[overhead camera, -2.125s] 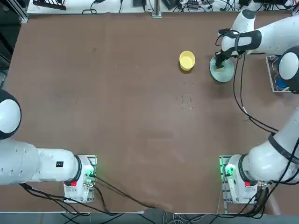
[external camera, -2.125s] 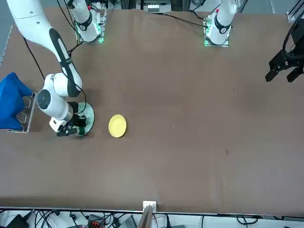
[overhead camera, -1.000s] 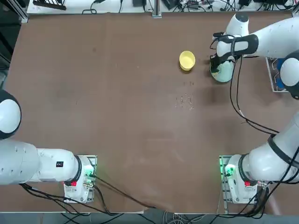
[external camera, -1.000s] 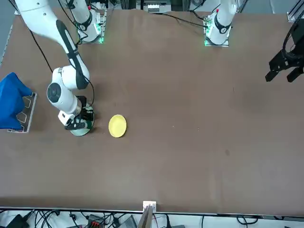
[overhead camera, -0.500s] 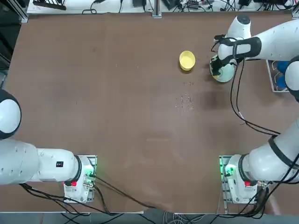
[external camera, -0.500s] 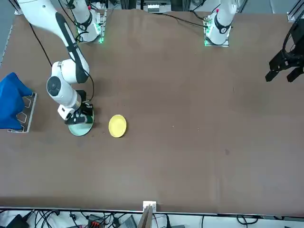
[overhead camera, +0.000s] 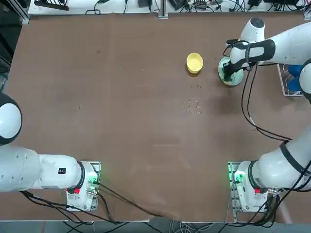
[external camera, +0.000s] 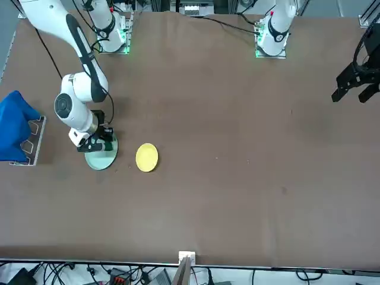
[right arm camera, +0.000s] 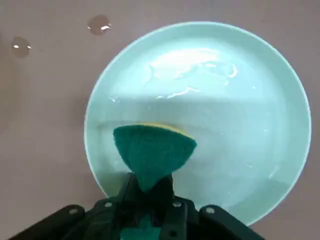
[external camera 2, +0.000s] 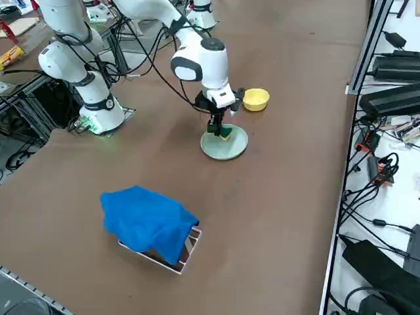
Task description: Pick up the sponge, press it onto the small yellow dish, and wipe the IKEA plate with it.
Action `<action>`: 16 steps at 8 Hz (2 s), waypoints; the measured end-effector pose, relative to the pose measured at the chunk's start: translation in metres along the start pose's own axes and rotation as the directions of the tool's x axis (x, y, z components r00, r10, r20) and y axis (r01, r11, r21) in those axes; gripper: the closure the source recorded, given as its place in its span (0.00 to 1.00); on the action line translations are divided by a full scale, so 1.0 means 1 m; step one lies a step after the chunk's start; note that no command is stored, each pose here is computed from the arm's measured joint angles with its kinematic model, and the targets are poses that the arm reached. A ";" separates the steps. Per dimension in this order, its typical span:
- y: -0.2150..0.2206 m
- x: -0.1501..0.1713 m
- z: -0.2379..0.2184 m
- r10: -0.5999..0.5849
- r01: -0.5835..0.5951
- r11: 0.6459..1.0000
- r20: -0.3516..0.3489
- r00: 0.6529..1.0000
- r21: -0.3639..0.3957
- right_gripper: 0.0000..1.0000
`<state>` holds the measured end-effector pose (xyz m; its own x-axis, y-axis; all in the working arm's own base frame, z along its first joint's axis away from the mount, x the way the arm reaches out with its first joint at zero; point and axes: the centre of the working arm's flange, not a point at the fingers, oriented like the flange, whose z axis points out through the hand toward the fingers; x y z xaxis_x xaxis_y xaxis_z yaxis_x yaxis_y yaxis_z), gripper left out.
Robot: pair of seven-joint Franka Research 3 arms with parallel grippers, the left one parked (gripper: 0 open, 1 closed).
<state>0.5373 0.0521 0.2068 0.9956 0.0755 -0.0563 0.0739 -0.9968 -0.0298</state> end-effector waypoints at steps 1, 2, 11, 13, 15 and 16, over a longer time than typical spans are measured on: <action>0.004 -0.002 0.001 -0.003 0.003 1.000 0.004 1.000 0.000 0.91; 0.010 -0.002 0.001 -0.013 0.013 1.000 0.004 1.000 0.001 0.91; 0.093 0.010 -0.013 -0.125 0.125 0.992 -0.026 0.992 0.003 0.91; 0.095 0.024 -0.004 -0.138 0.138 0.990 -0.027 0.990 0.009 0.91; 0.092 0.035 0.005 -0.148 0.148 0.989 -0.027 0.989 0.017 0.91; 0.087 0.041 0.004 -0.156 0.157 0.987 -0.035 0.987 0.019 0.91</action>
<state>0.5842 -0.0314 0.1982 0.9732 0.2293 -0.0163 0.2280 -0.9720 -0.0572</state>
